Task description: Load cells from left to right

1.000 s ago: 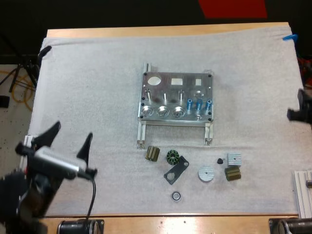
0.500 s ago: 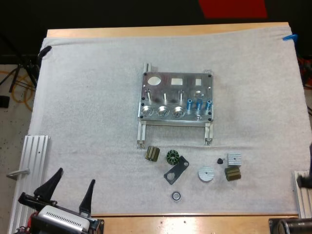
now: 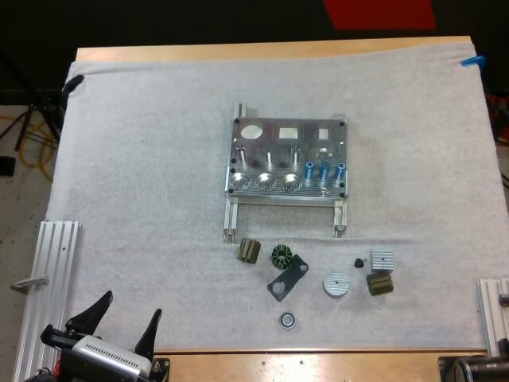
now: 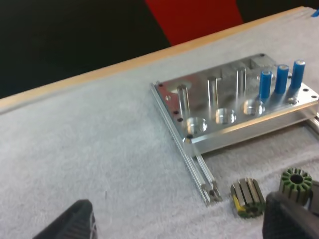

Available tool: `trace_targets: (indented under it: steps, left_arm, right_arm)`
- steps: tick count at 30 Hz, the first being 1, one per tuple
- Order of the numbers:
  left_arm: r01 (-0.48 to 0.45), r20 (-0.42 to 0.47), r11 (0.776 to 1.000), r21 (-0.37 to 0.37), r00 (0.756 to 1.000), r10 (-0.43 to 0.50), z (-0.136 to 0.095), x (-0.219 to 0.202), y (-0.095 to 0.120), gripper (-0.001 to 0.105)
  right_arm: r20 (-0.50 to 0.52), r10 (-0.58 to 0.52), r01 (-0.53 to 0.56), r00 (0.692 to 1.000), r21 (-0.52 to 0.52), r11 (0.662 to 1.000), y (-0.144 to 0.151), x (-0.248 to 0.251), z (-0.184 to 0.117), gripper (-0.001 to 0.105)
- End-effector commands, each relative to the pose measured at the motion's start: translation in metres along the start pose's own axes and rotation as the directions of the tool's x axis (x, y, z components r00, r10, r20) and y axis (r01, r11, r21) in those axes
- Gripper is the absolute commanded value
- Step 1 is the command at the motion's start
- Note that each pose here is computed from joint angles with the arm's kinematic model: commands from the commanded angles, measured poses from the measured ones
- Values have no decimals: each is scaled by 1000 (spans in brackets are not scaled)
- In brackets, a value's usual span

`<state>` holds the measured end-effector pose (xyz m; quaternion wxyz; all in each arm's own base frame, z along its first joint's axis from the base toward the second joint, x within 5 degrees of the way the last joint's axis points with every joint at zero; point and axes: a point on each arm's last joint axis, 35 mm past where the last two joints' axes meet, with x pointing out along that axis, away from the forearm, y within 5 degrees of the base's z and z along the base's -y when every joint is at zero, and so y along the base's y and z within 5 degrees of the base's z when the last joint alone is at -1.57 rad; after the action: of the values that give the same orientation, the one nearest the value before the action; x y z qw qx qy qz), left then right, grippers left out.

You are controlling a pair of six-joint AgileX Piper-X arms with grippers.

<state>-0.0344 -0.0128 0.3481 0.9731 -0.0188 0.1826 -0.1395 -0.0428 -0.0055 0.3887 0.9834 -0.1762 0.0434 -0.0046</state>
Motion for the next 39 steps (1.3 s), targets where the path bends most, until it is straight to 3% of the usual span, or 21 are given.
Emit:
trace_targets:
  steps: [1, 11, 22, 29, 39]
  left_arm:
    - [2, 15, 1000, -5, 1000, -2, 5, 2, 1, 67]
    - [0, 95, 1000, 8, 996, -1, 3, 38, 13, 67]
    - [2, -10, 993, -122, 1000, -3, -31, 81, 26, 67]
    - [1, -12, 992, -124, 1000, -3, -32, 83, 27, 67]
    - [1, -12, 992, -124, 1000, -3, -32, 83, 27, 67]
  right_arm:
    - [-18, -13, 13, 1000, -17, 1000, -1, 4, 1, 59]
    - [19, 105, -105, 994, -6, 994, 14, 43, -18, 59]
    - [-133, 187, -180, 973, 67, 981, 34, 77, -61, 59]
    - [-236, 223, -210, 946, 80, 974, 42, 84, -82, 59]
    - [-240, 218, -205, 946, 79, 976, 43, 85, -83, 59]
